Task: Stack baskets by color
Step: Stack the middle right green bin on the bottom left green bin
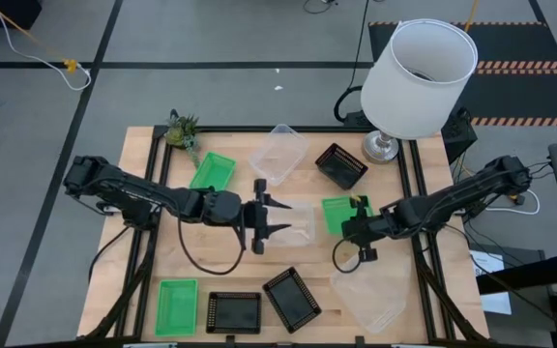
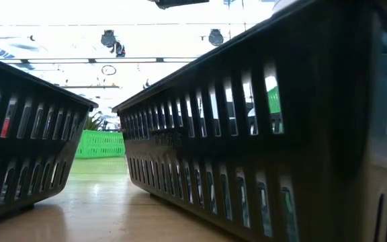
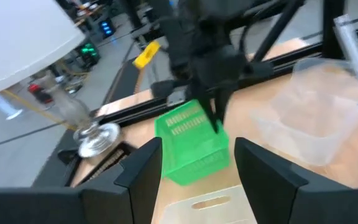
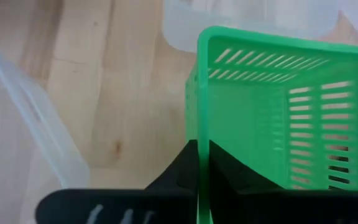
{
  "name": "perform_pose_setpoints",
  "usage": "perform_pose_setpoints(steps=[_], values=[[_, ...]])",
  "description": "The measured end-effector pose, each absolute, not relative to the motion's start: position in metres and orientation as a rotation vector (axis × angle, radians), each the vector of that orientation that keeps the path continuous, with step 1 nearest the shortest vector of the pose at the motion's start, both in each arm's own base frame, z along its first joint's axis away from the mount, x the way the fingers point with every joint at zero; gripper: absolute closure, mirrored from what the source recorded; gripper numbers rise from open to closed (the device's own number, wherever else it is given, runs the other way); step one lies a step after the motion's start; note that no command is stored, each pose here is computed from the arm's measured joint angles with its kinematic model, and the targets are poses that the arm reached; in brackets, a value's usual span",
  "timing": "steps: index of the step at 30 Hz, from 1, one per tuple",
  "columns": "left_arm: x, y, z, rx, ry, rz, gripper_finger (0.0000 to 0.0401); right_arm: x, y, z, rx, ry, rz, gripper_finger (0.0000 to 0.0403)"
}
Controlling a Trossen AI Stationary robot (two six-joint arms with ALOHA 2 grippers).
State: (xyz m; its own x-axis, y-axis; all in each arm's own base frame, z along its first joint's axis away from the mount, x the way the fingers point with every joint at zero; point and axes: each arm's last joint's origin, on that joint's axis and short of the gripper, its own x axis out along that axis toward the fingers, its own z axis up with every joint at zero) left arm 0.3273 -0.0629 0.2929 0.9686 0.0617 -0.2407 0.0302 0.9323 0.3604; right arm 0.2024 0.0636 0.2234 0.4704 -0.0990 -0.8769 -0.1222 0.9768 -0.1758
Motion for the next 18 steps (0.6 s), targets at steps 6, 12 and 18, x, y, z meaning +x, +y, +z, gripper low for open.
perform_pose_setpoints(steps=[6,12,18], values=[[0.333,-0.097,0.318,0.406,0.314,-0.074,0.0196,0.203,0.065,0.242,-0.305,1.091,0.023,0.0397],[0.360,-0.139,0.326,0.526,0.481,-0.154,0.0196,0.210,0.073,0.270,-0.380,0.991,0.100,0.0396],[0.391,-0.152,0.331,0.502,0.580,-0.163,0.0196,0.208,0.085,0.271,-0.446,0.956,0.176,0.0396]])
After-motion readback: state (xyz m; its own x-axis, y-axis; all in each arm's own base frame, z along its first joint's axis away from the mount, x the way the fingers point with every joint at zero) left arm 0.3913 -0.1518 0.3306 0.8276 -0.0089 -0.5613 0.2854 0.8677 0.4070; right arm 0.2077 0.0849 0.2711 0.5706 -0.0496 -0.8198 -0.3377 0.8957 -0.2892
